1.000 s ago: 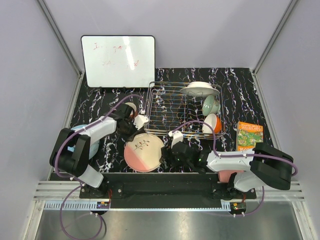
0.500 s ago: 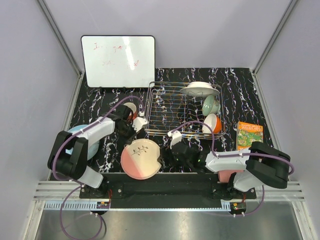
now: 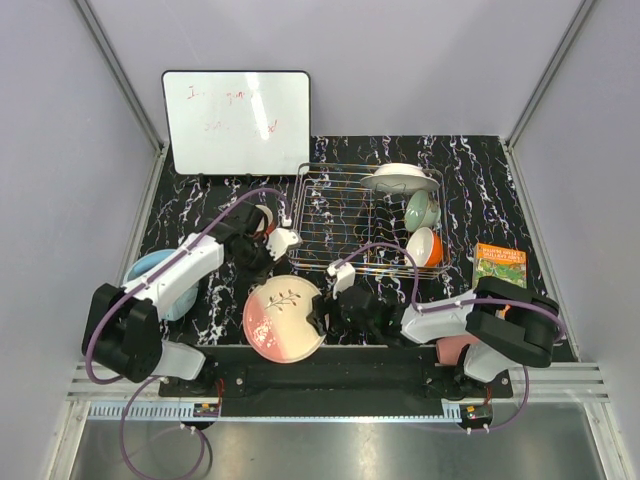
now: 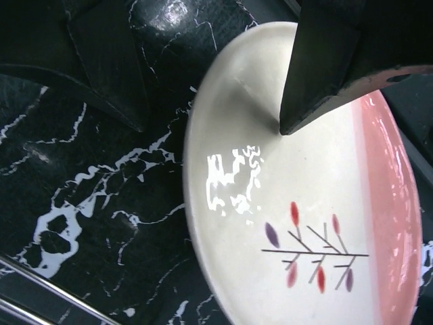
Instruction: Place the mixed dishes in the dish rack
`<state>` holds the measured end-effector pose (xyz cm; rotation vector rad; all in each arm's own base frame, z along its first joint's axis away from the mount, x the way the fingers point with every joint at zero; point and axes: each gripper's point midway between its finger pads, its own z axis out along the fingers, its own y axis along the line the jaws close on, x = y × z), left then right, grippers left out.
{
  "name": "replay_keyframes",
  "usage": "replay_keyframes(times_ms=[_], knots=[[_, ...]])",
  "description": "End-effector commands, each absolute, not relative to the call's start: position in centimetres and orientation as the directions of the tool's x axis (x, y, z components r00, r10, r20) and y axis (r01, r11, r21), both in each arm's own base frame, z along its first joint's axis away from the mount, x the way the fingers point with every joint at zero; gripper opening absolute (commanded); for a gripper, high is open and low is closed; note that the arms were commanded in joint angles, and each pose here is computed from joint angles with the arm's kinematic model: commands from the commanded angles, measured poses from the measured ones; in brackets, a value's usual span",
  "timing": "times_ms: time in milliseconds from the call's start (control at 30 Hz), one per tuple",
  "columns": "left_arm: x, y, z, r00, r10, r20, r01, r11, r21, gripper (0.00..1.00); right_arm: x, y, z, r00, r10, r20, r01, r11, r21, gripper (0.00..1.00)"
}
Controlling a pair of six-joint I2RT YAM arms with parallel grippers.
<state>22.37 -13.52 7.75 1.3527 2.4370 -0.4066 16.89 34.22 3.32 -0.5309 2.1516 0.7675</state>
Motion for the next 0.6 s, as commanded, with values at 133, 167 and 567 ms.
replay_keyframes(times_ms=[133, 167, 567], knots=[[22.5, -15.8, 9.8, -0.475, 0.752, -0.457, 0.869, 0.482, -0.111, 0.0, 15.5, 36.9, 4.3, -0.57, -0.086, -0.817, -0.687, 0.595, 0.417, 0.85], [22.6, -16.1, 9.9, -0.468, 0.754, -0.461, 0.873, 0.476, -0.107, 0.0, 15.1, 37.2, 4.0, -0.577, -0.094, -0.811, -0.697, 0.574, 0.429, 0.84], [22.8, -16.6, 10.0, -0.447, 0.772, -0.451, 0.881, 0.469, -0.07, 0.0, 14.4, 37.2, 2.7, -0.603, -0.111, -0.79, -0.695, 0.56, 0.452, 0.5]])
